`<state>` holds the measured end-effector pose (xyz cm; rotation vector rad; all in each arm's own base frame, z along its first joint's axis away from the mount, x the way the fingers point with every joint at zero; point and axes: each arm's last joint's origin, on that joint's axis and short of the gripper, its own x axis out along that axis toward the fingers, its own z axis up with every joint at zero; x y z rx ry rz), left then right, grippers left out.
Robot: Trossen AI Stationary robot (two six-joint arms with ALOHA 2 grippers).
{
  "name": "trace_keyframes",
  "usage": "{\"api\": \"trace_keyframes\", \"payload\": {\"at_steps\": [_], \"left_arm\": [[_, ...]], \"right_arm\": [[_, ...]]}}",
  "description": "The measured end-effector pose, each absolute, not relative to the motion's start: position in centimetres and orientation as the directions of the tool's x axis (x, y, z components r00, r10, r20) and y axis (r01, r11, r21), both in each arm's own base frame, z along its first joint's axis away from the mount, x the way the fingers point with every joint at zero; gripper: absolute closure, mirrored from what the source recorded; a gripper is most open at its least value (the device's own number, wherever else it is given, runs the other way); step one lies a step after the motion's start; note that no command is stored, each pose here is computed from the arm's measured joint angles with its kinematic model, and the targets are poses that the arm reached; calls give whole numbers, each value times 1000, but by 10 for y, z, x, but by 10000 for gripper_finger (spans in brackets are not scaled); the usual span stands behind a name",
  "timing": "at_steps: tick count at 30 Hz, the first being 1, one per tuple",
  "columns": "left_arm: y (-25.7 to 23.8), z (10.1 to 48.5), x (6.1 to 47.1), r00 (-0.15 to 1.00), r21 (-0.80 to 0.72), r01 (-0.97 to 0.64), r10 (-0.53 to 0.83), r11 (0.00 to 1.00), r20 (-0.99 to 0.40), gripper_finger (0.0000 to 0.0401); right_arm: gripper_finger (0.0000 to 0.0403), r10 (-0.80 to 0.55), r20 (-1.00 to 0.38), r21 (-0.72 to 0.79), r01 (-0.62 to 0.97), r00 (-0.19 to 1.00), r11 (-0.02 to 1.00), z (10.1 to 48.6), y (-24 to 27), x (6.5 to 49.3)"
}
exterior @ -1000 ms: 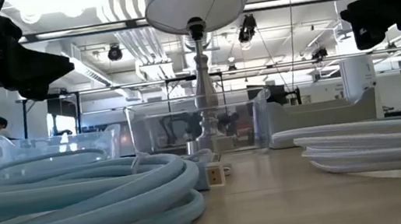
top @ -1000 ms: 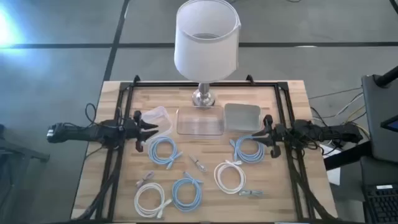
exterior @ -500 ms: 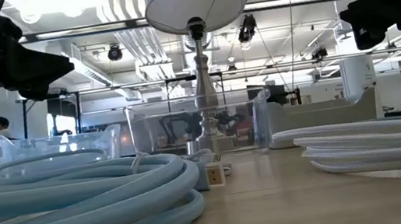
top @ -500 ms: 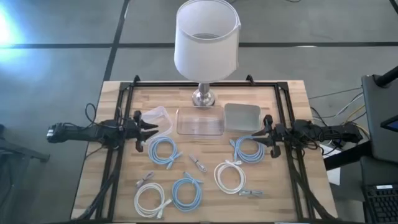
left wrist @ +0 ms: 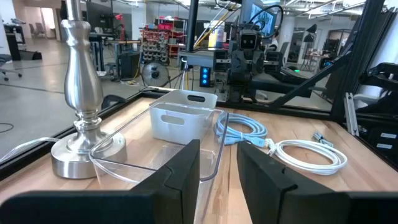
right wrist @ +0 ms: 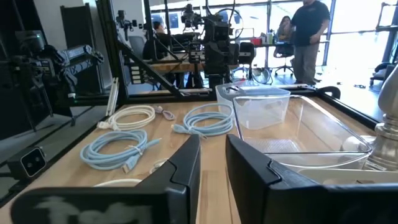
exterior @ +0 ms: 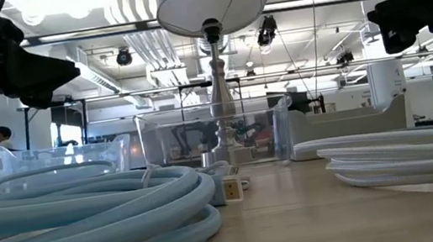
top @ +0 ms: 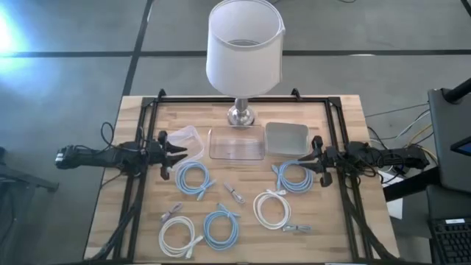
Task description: Pick & Place USB Port
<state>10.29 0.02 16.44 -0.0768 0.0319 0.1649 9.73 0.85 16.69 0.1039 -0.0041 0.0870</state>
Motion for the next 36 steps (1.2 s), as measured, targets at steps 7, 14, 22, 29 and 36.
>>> {"api": "trace_keyframes", "payload": {"at_steps": [7, 14, 22, 29, 36], "left_arm": [[0, 164, 103, 986, -74, -165, 162, 984, -38, 291], [0, 164, 103, 986, -74, -165, 162, 984, -38, 291], [0, 164, 103, 986, -74, -164, 162, 984, -38, 291], [0, 164, 103, 986, -74, -165, 162, 984, -38, 291], [0, 164, 103, 986, -74, -166, 163, 983, -38, 291]], "right_arm": [[317, 86, 9, 102, -87, 996, 991, 167, 8, 97], [323, 86, 9, 103, -86, 996, 991, 167, 8, 97], [335, 86, 9, 103, -86, 996, 991, 167, 8, 97], [325, 86, 9, 103, -87, 996, 991, 167, 8, 97], [316, 86, 9, 103, -87, 996, 991, 167, 8, 97]]}}
